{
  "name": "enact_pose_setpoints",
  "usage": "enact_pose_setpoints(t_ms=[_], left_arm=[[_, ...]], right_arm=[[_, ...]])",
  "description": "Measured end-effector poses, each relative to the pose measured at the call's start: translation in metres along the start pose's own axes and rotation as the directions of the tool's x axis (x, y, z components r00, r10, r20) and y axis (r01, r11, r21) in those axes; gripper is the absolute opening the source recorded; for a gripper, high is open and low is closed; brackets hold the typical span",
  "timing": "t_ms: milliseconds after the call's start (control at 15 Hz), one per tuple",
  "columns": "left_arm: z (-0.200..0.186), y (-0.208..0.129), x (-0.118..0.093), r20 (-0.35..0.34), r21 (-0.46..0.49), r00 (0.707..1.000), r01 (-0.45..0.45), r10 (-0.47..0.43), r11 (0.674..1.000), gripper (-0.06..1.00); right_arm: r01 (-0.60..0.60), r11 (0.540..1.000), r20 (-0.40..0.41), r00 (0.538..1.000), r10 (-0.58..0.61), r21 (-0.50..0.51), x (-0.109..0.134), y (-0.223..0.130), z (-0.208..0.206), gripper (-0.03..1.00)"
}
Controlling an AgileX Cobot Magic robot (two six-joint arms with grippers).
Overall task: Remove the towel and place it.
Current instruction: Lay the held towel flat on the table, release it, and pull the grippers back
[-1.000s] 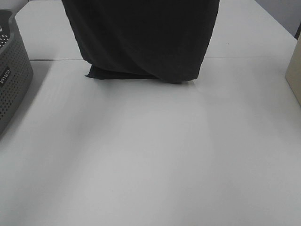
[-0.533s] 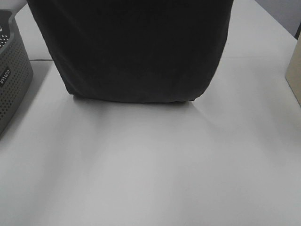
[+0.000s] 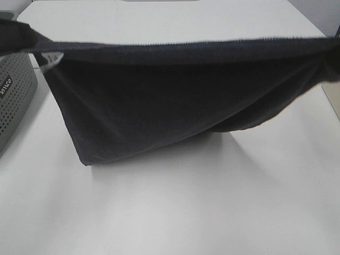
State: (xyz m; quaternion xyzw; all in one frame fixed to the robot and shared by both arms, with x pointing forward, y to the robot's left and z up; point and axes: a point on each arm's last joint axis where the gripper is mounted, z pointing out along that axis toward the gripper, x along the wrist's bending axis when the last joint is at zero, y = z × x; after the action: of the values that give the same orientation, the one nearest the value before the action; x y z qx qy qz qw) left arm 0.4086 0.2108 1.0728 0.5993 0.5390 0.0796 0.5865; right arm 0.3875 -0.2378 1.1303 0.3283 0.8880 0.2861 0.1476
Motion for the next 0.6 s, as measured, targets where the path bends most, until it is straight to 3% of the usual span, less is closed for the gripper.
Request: enact_pose_setpoints(t_ms=[67, 200, 333, 600], left_arm=[[0.001, -0.017, 0.005, 0.007, 0.073, 0.999, 0.038, -0.038, 0.997, 0.0], [0.0, -0.035, 0.011, 0.013, 0.142, 0.997, 0.069, -0.072, 0.987, 0.0], [0.0, -0.043, 0.014, 0.009, 0.17, 0.996, 0.084, -0.087, 0.982, 0.0], [-0.002, -0.072, 0.026, -0.019, 0.26, 0.992, 0.125, -0.125, 0.957, 0.0]], right_arm=[[-0.042, 0.993, -0.093, 0.994, 0.052, 0.112, 0.009, -0.019, 0.013, 0.01], [-0.026, 0.981, -0.173, 0.983, 0.06, 0.192, 0.016, -0.035, 0.024, 0.01], [0.006, 0.979, -0.208, 0.977, 0.038, 0.206, 0.019, -0.041, 0.029, 0.01], [0.164, 0.968, -0.372, 0.925, -0.083, 0.191, 0.034, -0.066, 0.051, 0.01]])
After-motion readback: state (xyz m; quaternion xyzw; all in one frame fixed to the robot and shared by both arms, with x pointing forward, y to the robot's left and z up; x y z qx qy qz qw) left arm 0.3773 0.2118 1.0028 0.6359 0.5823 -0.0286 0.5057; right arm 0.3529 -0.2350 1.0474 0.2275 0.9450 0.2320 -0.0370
